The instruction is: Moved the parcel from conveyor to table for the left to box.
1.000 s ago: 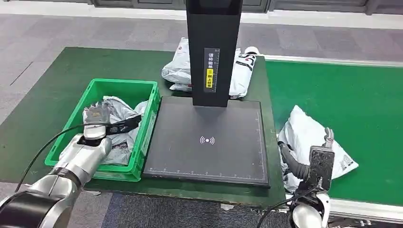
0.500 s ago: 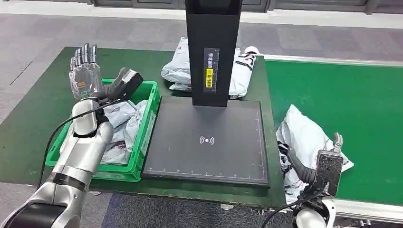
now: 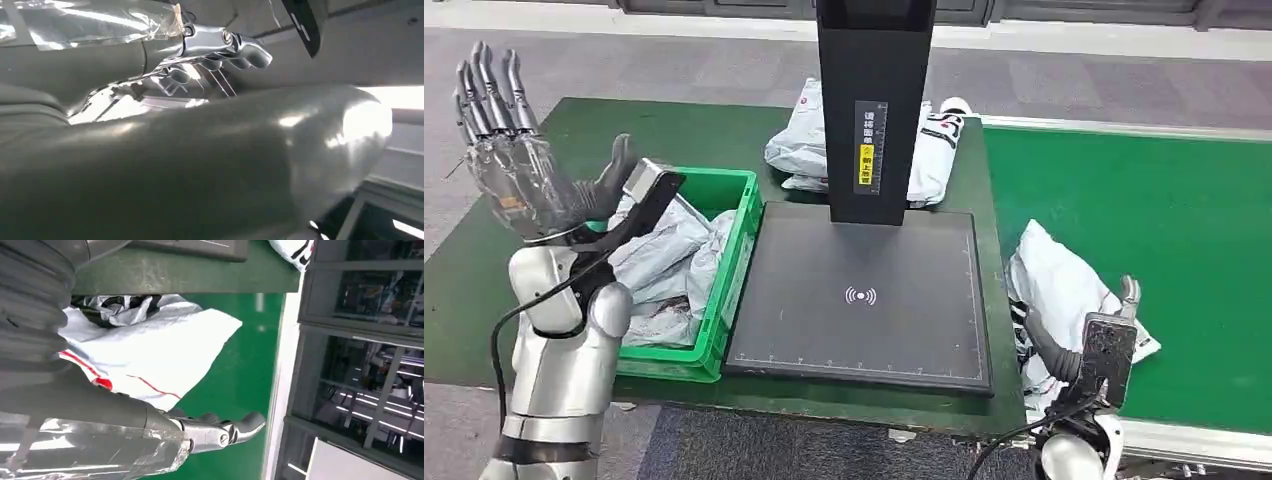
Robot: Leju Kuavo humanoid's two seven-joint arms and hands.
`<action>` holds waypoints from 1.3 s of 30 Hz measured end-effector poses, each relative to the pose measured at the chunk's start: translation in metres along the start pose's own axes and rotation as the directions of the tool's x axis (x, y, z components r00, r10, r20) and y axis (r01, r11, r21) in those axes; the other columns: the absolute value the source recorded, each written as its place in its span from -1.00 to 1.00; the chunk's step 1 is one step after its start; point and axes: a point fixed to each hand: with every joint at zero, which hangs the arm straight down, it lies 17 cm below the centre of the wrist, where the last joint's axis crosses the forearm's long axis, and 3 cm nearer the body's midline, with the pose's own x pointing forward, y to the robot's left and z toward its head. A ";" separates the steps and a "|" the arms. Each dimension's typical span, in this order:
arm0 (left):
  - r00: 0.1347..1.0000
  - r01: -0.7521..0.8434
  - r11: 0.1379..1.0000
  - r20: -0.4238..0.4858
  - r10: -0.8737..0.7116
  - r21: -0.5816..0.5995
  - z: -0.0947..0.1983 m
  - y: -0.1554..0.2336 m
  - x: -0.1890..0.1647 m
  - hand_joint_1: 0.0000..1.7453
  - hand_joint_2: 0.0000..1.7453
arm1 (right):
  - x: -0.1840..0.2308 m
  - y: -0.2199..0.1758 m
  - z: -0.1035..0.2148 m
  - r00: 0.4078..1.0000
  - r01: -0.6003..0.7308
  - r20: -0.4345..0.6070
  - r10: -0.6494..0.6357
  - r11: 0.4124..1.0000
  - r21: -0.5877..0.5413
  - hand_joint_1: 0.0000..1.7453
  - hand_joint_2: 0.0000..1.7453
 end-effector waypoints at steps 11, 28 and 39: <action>1.000 -0.009 0.999 -0.002 0.009 0.042 -0.004 0.018 0.002 -1.00 -1.00 | -0.003 0.002 0.000 1.000 -0.003 -0.007 0.003 1.000 0.004 -1.00 1.00; 0.703 -0.705 0.675 -0.342 0.624 -0.217 0.093 -0.054 0.055 -1.00 1.00 | -0.180 -0.101 -0.004 0.343 -0.757 -0.182 0.922 0.386 0.527 -1.00 1.00; 0.698 -0.711 0.660 -0.352 0.623 -0.243 0.108 -0.059 0.057 -1.00 1.00 | -0.209 -0.052 -0.022 0.321 -0.702 -0.050 0.946 0.273 0.658 -1.00 1.00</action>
